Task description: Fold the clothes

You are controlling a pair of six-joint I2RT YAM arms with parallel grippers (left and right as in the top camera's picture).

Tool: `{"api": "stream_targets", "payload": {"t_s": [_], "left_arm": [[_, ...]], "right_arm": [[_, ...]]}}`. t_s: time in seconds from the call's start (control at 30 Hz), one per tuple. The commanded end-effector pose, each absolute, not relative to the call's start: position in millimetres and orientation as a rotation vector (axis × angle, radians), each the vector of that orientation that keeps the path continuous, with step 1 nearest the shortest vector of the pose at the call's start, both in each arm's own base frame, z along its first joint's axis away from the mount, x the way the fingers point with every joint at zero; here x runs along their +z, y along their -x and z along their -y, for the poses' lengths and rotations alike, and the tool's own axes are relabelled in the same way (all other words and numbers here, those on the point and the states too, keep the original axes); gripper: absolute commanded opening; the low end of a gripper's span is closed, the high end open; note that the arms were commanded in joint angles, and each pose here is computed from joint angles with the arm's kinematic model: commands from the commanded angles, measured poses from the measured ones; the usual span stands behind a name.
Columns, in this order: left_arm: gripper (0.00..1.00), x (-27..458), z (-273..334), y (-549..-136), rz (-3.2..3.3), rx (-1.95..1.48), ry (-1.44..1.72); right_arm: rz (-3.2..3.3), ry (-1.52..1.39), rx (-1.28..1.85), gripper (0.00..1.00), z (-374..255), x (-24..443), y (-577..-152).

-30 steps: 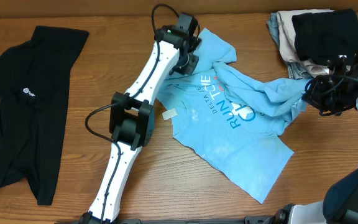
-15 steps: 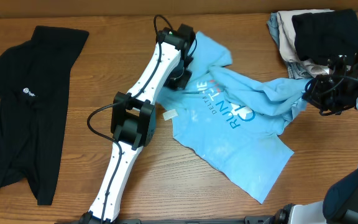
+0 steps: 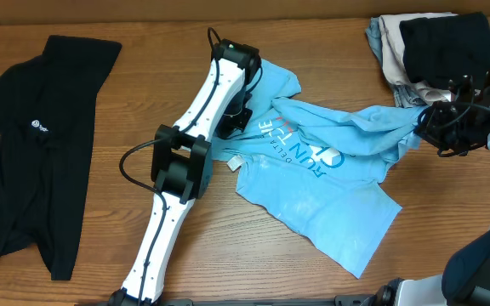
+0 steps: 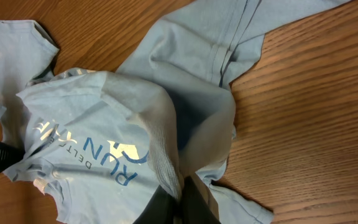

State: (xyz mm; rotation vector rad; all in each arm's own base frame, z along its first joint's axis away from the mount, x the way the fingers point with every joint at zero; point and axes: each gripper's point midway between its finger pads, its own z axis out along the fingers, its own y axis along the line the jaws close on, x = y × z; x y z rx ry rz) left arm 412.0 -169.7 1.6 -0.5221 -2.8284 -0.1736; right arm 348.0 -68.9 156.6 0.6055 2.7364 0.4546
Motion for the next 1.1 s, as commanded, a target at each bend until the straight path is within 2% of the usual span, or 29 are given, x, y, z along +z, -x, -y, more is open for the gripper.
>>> {"api": "stream_targets", "payload": {"t_s": [0.0,0.23,0.43,0.57,0.83,0.93,1.07], "left_arm": [[0.04,-21.0,174.8,-383.0,2.715,-0.158,0.483],[0.04,-8.7,153.0,-359.9,2.671,-0.387,0.449],[0.04,19.2,152.0,-351.7,2.776,-0.348,0.425],[0.05,33.3,143.2,-329.7,2.823,-0.311,0.405],[0.04,17.0,130.7,-282.0,2.88,-0.196,0.392],[0.04,19.3,131.2,-283.1,2.919,-0.178,0.394],[0.04,37.7,148.2,-317.5,3.089,-0.098,0.412]], "right_arm": [[-2.714,-0.596,0.455,0.04,67.6,164.8,-346.5],[-2.707,-0.592,0.452,0.04,68.3,165.4,-348.3],[-2.702,-0.59,0.45,0.04,68.8,165.8,-349.6],[-2.699,-0.587,0.45,0.04,68.9,166.1,-350.4],[-2.697,-0.586,0.457,0.04,68.1,166.5,-350.8],[-2.695,-0.583,0.474,0.04,66.0,167.1,-350.9],[-2.695,-0.583,0.475,0.04,66.0,167.1,-350.9]]}}
